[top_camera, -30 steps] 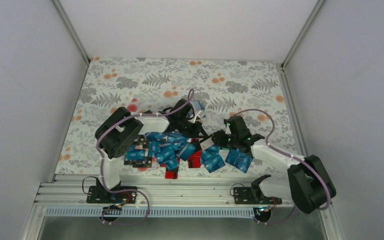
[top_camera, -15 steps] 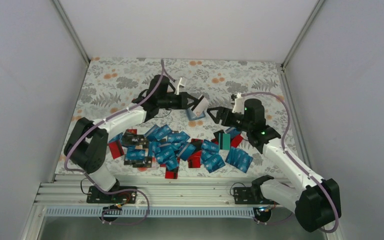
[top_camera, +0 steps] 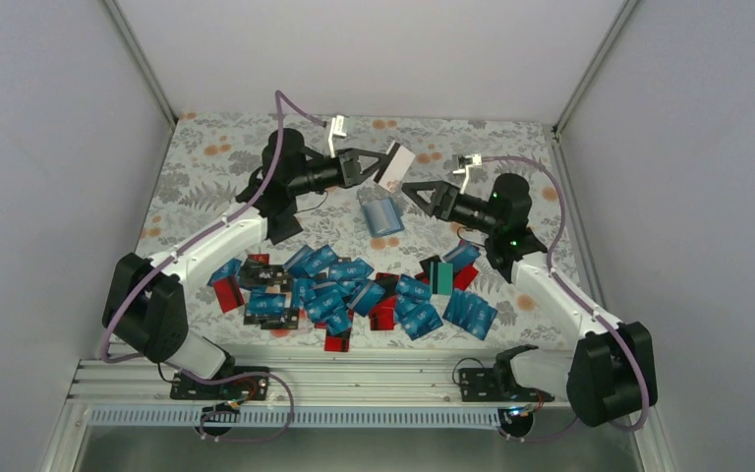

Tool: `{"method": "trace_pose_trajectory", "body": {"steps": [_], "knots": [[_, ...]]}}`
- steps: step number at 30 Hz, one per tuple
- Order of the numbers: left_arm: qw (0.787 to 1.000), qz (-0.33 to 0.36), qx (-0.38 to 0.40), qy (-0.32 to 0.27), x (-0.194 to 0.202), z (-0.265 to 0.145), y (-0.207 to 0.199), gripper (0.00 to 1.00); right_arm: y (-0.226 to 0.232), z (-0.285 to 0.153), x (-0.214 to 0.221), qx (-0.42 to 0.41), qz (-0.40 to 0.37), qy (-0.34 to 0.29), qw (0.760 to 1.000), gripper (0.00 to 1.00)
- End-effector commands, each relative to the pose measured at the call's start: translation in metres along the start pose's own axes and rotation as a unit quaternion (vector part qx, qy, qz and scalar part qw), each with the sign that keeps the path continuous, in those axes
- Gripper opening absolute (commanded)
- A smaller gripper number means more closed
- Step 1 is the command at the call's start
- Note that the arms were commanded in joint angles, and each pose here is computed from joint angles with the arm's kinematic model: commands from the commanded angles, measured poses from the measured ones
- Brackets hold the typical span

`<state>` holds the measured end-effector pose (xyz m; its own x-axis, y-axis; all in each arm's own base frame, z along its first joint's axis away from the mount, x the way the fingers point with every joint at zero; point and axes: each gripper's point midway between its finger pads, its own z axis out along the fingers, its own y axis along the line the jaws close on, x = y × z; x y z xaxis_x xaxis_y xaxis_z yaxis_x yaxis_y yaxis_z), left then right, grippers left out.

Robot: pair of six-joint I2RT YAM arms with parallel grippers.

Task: Put the credit cards into the card holder

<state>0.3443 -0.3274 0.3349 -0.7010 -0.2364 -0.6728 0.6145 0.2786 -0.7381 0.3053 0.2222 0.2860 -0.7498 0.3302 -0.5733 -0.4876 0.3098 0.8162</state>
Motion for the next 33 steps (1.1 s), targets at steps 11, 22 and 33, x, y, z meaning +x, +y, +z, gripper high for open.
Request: {"method": "trace_pose_trajectory", "body": {"steps": [11,22,33], "knots": [[0.997,0.010,0.068,-0.017,-0.015,-0.002,-0.032,0.02,0.061,0.005,-0.035,-0.116,-0.064,-0.013,0.991,0.45],[0.997,0.007,0.078,-0.014,-0.011,-0.003,-0.032,0.02,0.060,0.012,-0.038,-0.121,-0.076,-0.006,0.990,0.38],[0.997,-0.001,0.072,-0.013,-0.005,-0.003,-0.025,0.03,0.062,0.018,-0.044,-0.128,-0.090,-0.003,0.988,0.04]]}}
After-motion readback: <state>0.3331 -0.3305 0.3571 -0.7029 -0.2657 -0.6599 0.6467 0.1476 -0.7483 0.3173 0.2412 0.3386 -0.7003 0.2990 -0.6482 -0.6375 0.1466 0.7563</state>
